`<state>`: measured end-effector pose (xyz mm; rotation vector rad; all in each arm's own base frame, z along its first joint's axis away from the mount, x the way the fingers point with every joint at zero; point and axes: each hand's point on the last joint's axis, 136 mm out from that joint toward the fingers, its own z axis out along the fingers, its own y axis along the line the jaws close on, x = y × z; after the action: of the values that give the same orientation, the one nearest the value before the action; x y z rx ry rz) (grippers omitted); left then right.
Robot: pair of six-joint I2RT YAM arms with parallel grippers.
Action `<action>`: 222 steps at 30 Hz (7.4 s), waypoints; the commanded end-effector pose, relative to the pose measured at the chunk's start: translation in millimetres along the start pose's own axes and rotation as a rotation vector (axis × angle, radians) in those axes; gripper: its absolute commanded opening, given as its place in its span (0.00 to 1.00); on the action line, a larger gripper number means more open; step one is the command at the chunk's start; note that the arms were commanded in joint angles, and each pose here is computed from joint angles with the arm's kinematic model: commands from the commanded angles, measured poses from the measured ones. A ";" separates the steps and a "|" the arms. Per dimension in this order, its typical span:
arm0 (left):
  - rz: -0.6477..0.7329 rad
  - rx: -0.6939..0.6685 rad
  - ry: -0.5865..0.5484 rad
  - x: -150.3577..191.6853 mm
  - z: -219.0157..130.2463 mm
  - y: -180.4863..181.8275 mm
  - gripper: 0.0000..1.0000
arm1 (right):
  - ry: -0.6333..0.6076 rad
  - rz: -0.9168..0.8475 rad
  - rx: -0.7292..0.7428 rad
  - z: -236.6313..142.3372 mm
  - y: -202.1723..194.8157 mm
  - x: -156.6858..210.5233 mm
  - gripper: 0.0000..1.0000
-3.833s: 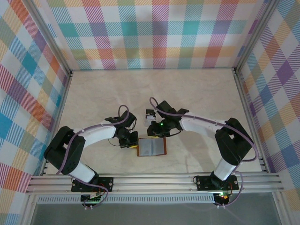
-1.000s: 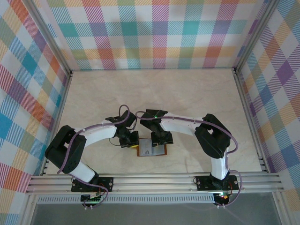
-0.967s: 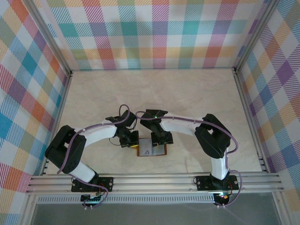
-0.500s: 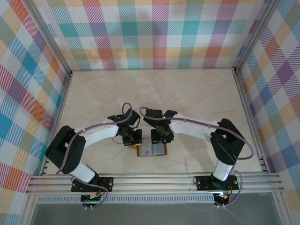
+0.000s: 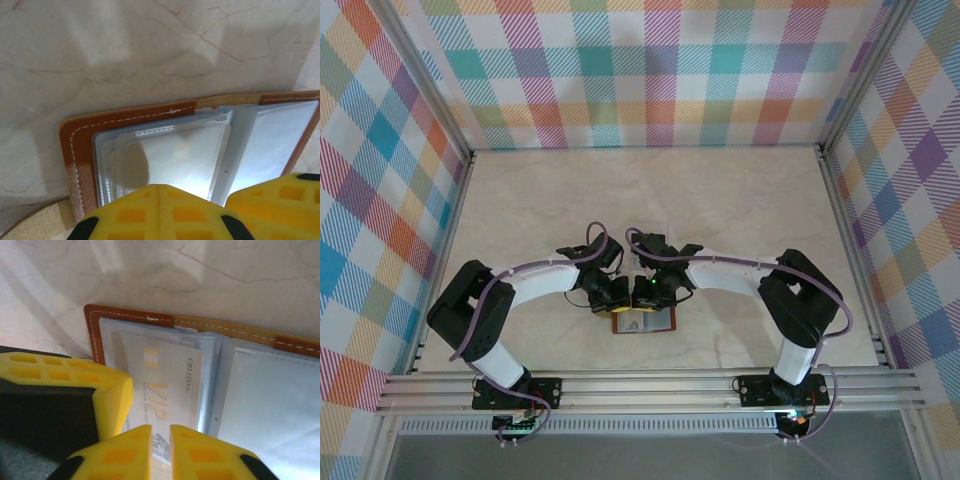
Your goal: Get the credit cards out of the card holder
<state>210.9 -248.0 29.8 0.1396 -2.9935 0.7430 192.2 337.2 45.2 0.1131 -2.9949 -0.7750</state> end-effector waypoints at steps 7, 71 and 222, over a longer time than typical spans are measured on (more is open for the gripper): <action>0.015 -0.060 0.025 6.2 7.4 11.6 0.03 | 0.034 0.016 0.014 15.7 -7.1 1.7 0.28; 0.039 -0.098 -0.001 2.5 -4.7 8.3 0.03 | -0.023 -0.007 0.004 -10.1 -9.9 -5.9 0.30; 0.015 -0.204 -0.113 4.1 -40.0 46.3 0.11 | 0.111 -1.475 0.343 -90.7 3.8 -131.0 0.00</action>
<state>210.3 -197.1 45.9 0.1511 -3.1690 0.4663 335.8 309.2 122.8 2.3189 -2.4876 -0.1008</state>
